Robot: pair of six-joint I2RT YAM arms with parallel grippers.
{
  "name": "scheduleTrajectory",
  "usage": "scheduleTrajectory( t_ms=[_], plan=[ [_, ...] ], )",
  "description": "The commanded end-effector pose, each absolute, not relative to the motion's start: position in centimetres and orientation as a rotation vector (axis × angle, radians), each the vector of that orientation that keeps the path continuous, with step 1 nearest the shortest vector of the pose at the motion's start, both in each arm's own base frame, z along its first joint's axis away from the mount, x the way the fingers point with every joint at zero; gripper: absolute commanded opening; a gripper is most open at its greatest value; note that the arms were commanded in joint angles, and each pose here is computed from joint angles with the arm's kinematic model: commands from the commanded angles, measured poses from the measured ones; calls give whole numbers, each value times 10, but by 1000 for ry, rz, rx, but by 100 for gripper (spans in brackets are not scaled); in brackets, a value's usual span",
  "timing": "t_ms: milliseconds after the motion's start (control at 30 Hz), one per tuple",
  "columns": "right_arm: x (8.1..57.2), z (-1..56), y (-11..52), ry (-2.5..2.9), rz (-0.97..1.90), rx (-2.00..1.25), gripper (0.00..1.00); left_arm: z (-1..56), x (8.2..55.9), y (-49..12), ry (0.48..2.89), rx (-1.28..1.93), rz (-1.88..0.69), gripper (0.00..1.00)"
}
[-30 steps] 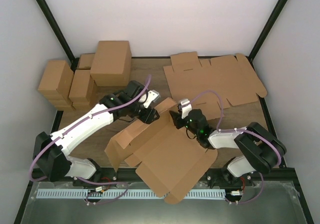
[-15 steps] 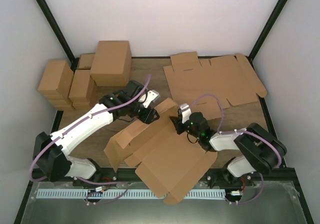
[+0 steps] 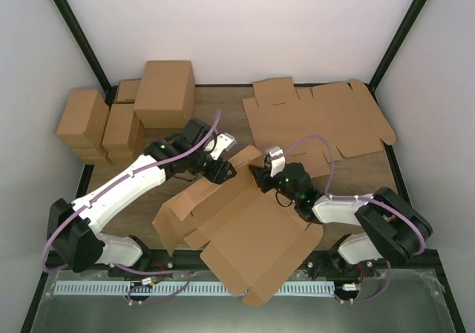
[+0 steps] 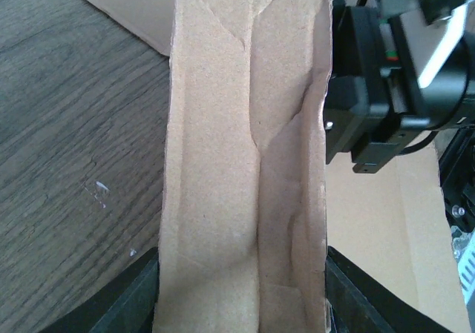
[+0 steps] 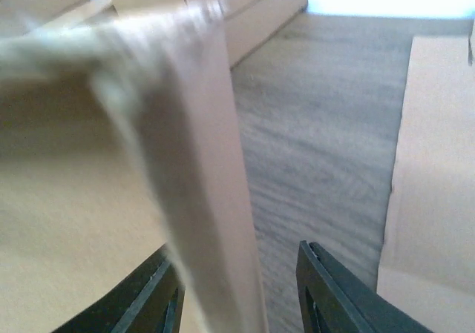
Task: Fold the paper box
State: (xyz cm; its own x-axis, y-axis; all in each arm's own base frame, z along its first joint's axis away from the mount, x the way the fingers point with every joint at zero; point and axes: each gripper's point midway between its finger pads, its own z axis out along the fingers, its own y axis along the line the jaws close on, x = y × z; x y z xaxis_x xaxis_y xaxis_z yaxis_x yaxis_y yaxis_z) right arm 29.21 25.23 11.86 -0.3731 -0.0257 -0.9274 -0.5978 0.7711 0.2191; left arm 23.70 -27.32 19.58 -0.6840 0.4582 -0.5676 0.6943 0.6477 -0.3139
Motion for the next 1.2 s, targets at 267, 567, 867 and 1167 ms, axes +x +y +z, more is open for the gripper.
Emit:
scheduleTrajectory(
  t_ms=[267,567,867,1167],
  plan=[
    [309,186,253,1635,713,-454,31,207,225,-281,2379,963,-823,52],
    [312,199,262,1592,741,-495,22,204,225,-280,2394,966,-818,52],
    [327,195,250,1654,670,-383,1,214,231,-280,2364,942,-794,77],
    [356,211,221,1765,644,-124,1,336,241,-248,2041,731,-693,100]
  ],
)
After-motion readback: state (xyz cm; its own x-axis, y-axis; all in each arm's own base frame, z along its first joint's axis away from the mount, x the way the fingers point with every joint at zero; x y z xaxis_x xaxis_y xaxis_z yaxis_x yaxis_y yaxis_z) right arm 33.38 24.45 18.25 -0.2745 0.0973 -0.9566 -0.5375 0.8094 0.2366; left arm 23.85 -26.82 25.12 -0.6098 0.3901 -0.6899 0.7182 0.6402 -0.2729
